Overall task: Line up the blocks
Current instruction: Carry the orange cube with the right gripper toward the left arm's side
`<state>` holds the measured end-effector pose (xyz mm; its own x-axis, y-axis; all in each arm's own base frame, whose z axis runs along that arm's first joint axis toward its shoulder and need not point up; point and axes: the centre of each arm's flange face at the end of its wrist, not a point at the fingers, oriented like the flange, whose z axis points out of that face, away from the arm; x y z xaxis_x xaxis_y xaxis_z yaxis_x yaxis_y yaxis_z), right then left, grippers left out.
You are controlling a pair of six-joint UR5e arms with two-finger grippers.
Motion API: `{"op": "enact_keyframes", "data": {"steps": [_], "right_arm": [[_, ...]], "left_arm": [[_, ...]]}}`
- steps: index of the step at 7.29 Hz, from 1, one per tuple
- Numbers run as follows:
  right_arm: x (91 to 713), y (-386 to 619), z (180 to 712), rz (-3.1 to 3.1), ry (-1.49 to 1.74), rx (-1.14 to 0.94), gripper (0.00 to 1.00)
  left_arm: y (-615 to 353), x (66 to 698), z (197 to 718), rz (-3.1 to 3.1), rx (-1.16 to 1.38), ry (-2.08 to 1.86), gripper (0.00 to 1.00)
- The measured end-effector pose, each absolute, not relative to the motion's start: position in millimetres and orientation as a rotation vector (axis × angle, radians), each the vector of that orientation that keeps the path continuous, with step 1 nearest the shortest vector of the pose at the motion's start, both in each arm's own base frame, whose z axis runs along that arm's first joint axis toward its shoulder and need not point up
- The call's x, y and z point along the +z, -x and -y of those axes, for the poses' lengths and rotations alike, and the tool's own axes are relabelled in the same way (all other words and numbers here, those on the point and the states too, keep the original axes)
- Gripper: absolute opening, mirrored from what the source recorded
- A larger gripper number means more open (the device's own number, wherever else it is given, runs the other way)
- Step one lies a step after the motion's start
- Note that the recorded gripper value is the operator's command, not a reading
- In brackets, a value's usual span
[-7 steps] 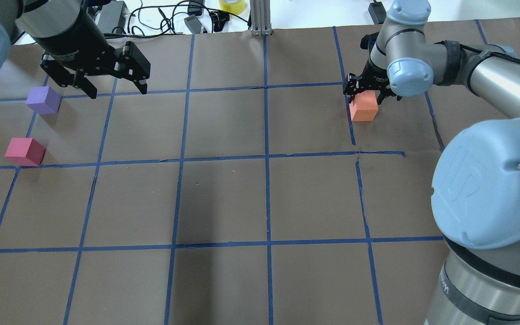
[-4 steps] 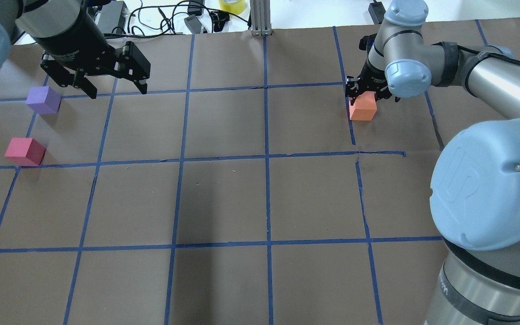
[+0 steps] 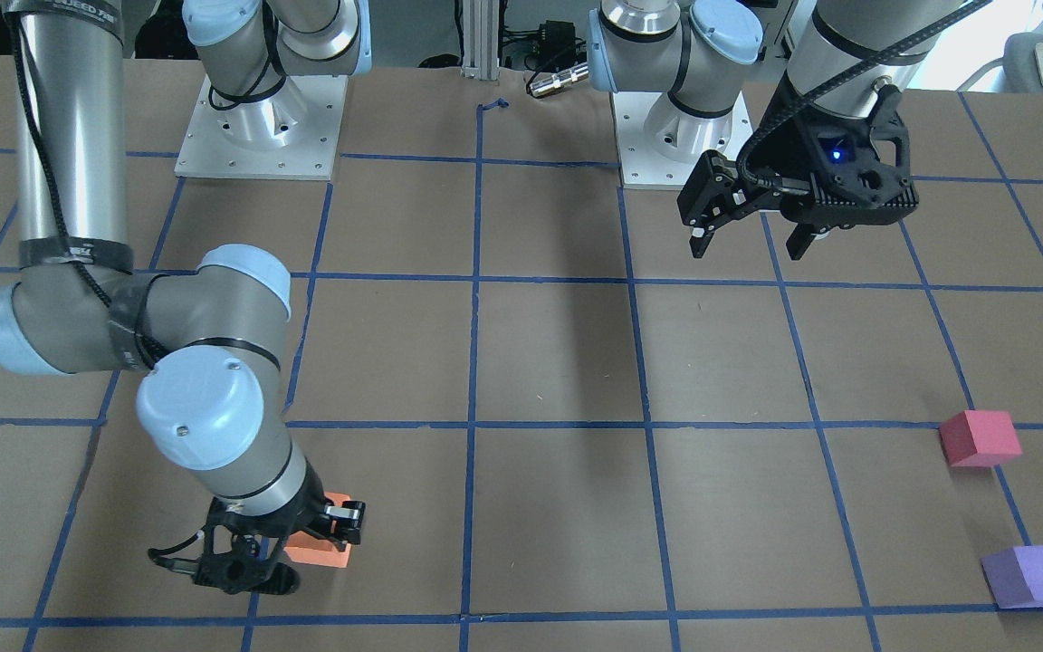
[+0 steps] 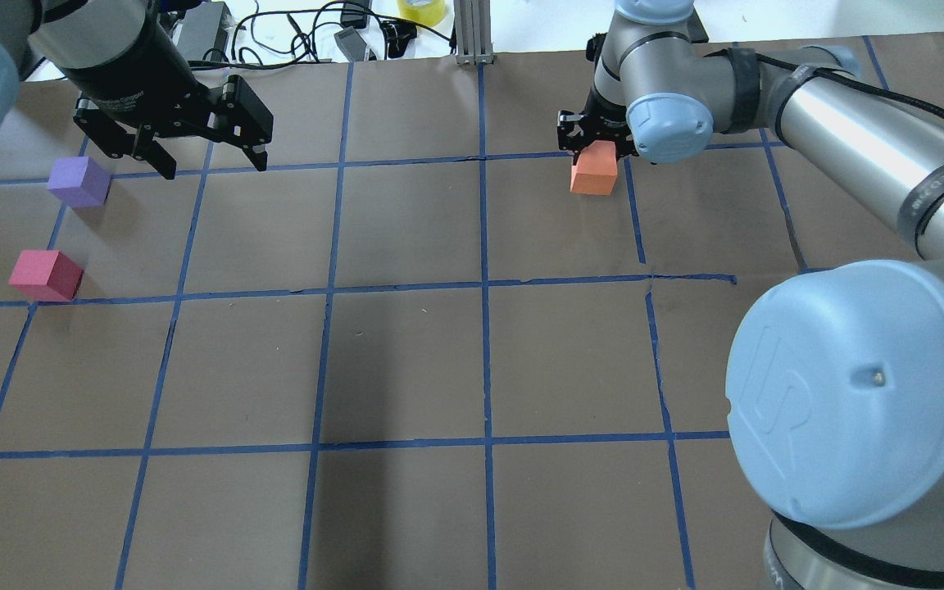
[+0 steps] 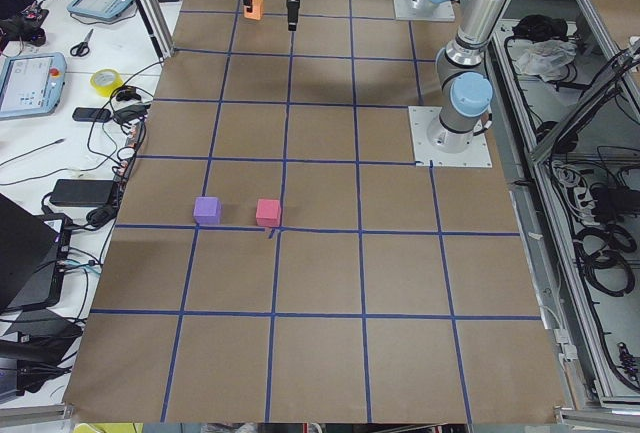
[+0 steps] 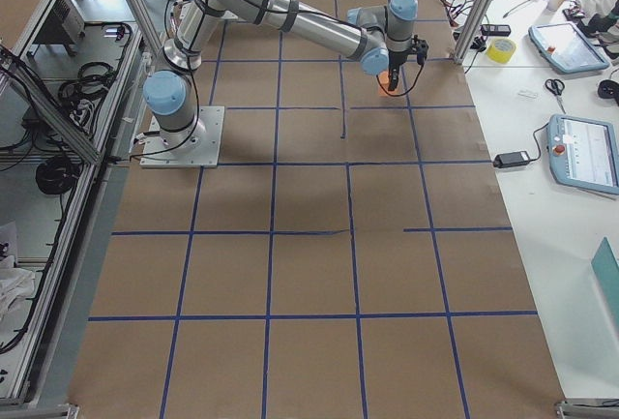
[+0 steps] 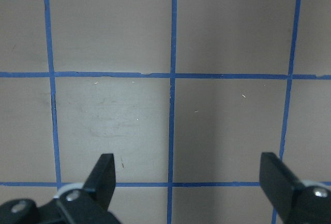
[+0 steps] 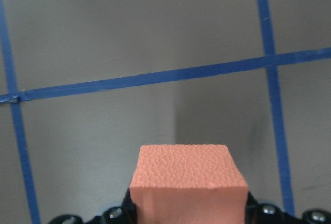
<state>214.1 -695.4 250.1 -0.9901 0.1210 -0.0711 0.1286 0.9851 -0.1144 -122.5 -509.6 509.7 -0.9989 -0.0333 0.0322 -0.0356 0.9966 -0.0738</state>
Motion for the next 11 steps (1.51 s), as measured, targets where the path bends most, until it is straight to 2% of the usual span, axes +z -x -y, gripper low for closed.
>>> {"op": "enact_keyframes", "data": {"steps": [3, 5, 7, 8, 9, 10, 11], "right_arm": [[251.4, -340.9, 661.0, -3.042, -0.179, -0.191, 0.34], [220.8, -381.1, 643.7, -3.056, -0.165, -0.124, 0.35], [208.7, -395.3, 631.8, -3.081, -0.137, -0.082, 0.40], [207.0, -396.7, 627.5, -3.094, -0.129, -0.050, 0.57], [206.3, -396.3, 625.4, -3.105, -0.124, -0.034, 0.61], [206.2, -395.2, 625.2, -3.118, -0.110, -0.038, 0.62], [206.6, -394.1, 625.5, -3.131, -0.089, -0.049, 0.78]], "left_arm": [[122.9, 507.5, 510.8, 3.107, 0.110, -0.047, 1.00], [120.3, 495.7, 508.2, 3.108, 0.073, -0.053, 1.00], [106.3, 476.7, 516.8, 3.111, 0.093, -0.024, 1.00], [97.8, 467.9, 525.0, 3.112, 0.111, 0.022, 1.00], [93.4, 456.7, 533.4, 3.113, 0.117, 0.066, 1.00], [91.2, 440.7, 542.6, 3.114, 0.130, 0.098, 1.00], [90.2, 423.7, 550.2, 3.114, 0.159, 0.108, 0.99]]}}
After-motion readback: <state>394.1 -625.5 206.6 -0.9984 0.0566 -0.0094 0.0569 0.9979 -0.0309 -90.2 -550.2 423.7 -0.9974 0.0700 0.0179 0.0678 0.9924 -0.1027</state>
